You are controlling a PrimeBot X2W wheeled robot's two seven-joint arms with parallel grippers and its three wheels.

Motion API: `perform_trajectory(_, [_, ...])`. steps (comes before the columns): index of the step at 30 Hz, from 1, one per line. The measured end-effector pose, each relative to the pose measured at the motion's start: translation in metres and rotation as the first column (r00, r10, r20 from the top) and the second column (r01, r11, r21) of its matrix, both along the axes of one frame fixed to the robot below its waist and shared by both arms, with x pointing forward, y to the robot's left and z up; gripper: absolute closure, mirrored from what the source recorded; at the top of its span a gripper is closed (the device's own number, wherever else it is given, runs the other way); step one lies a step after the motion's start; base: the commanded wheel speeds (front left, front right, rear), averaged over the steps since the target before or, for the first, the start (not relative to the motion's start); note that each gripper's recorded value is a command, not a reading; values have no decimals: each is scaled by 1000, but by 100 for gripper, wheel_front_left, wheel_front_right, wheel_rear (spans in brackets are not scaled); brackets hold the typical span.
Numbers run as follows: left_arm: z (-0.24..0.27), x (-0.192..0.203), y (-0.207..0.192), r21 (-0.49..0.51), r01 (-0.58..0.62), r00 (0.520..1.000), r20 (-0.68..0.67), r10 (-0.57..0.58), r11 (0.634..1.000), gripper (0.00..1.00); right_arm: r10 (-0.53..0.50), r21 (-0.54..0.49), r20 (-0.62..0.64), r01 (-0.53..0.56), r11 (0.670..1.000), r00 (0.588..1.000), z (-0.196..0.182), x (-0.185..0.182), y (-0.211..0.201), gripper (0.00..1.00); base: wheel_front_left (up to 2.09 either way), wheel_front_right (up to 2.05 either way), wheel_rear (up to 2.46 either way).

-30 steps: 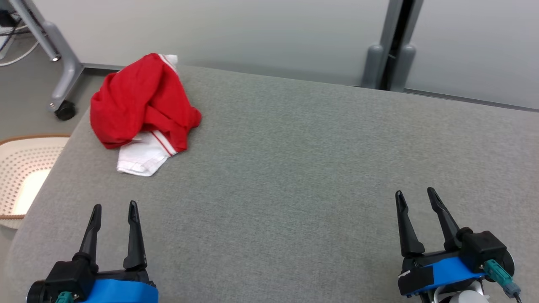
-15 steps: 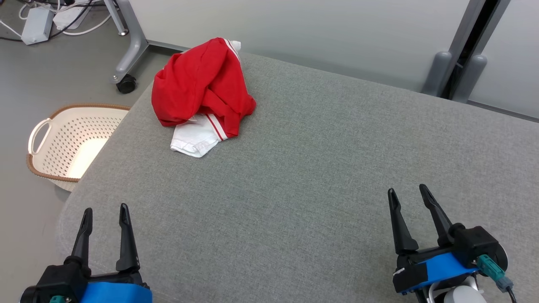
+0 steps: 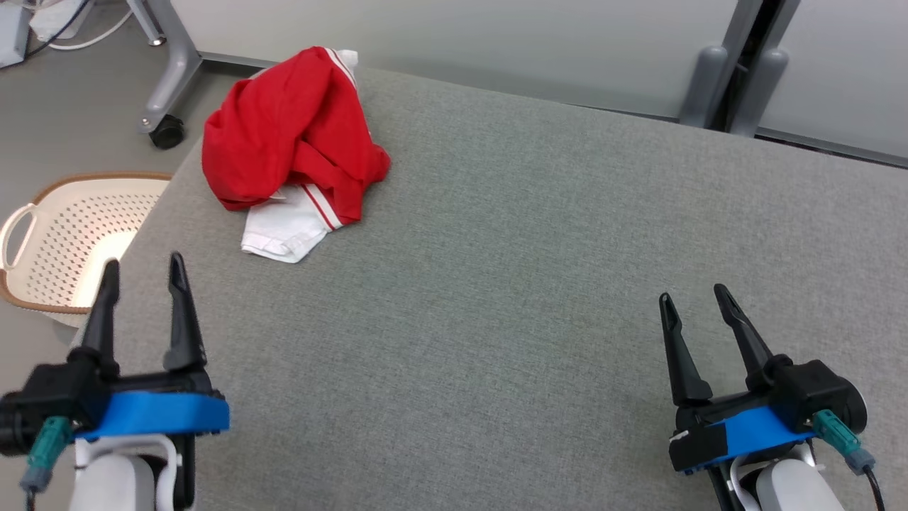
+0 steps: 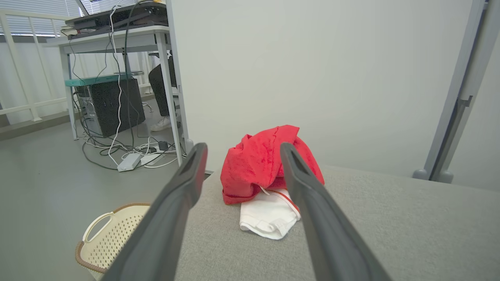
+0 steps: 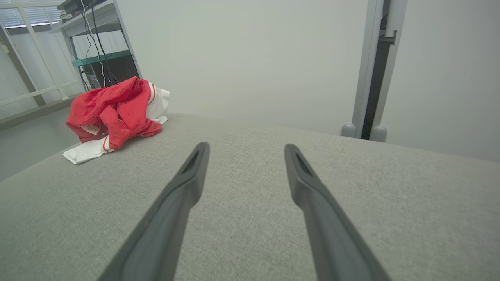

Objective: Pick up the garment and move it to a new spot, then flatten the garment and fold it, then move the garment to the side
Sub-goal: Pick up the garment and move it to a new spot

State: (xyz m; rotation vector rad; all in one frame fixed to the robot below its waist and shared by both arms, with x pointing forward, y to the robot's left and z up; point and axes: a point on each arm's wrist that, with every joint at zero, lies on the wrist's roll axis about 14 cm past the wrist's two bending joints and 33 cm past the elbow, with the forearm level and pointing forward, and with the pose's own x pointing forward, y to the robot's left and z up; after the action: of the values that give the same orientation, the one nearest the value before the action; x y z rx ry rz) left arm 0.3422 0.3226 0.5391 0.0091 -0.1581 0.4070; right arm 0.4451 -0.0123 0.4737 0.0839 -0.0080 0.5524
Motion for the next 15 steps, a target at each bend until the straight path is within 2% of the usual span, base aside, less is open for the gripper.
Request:
perform_trajectory(9, [43,91,18,120,56,996,64,-64,991,0,-70,-37,12,70,997,997,-10,26,-33,0,0,0,0])
perform_trajectory(15, [43,154,25,155,84,995,41,-92,984,0,-124,-72,19,125,990,992,-20,44,-59,0,0,0,0])
